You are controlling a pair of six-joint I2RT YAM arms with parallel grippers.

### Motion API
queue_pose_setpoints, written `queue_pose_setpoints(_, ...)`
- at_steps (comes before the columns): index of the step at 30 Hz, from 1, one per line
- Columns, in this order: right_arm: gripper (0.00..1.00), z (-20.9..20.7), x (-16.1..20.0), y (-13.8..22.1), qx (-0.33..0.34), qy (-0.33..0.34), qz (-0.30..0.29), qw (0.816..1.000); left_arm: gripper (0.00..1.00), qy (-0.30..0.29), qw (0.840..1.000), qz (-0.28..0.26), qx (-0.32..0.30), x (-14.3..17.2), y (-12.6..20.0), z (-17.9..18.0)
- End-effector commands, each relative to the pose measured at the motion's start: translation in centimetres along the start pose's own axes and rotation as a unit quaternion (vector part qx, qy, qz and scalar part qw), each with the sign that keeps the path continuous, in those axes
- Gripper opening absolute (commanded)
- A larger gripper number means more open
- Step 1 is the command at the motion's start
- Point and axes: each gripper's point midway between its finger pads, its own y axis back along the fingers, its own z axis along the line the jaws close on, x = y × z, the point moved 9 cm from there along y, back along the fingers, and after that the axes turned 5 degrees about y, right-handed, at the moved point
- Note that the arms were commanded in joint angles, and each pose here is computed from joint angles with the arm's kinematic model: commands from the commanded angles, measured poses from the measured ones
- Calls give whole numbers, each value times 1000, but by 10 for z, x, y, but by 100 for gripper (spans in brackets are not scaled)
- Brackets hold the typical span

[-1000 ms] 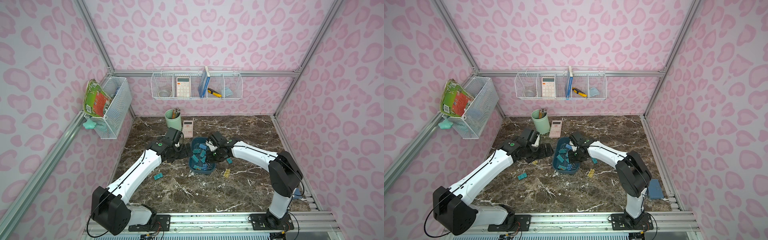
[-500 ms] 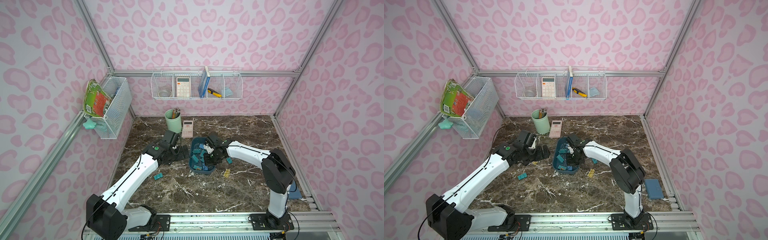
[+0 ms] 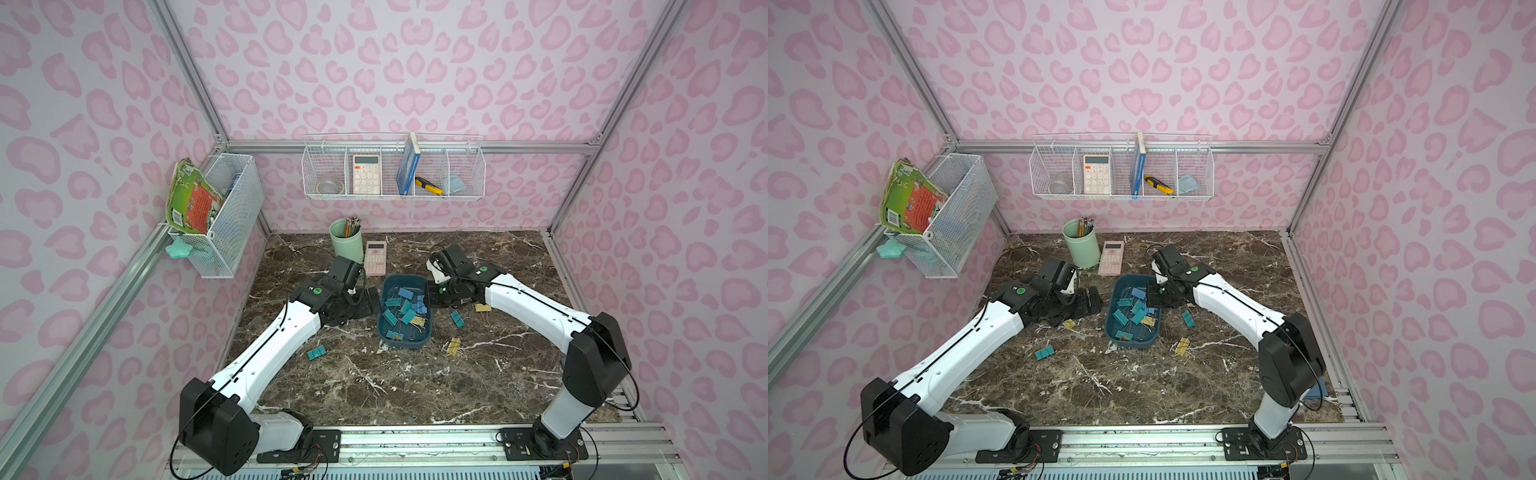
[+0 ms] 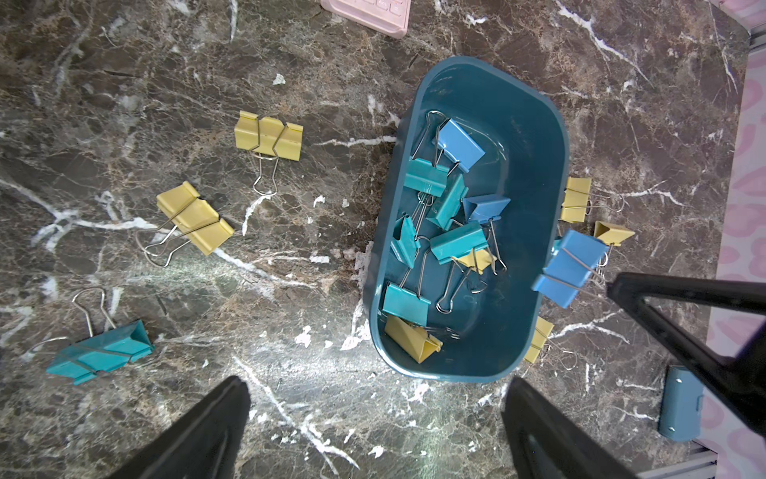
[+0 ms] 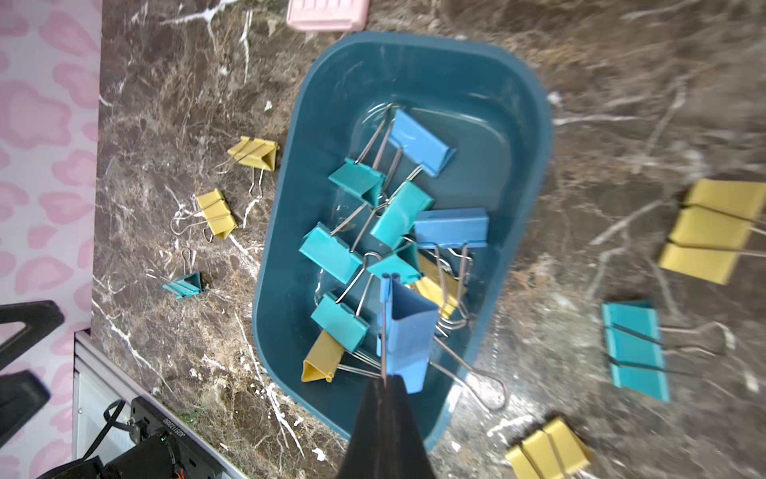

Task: Take out the binder clips from the storage box
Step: Pick up the binder clip from the storage box, then place the binder clip at the center of the board.

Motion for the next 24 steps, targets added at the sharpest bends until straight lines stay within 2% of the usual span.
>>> queue_pose_setpoints(1,0,-27,7,13,38,-32,-18,999,99,-9,1000,6,18,-4,-3,-8)
queue_pose_setpoints(10,0,-101,70,36,76,-116,-32,990,99,-19,999,22,32,-19,-17,-25)
queue_pose_setpoints(20,0,-129,124,21,57,-168,-18,984,99,-26,998,46,37,-27,-32,-38)
queue_pose_setpoints(24,0,-138,135,16,58,-177,-14,982,94,-29,997,55,37,-27,-34,-41)
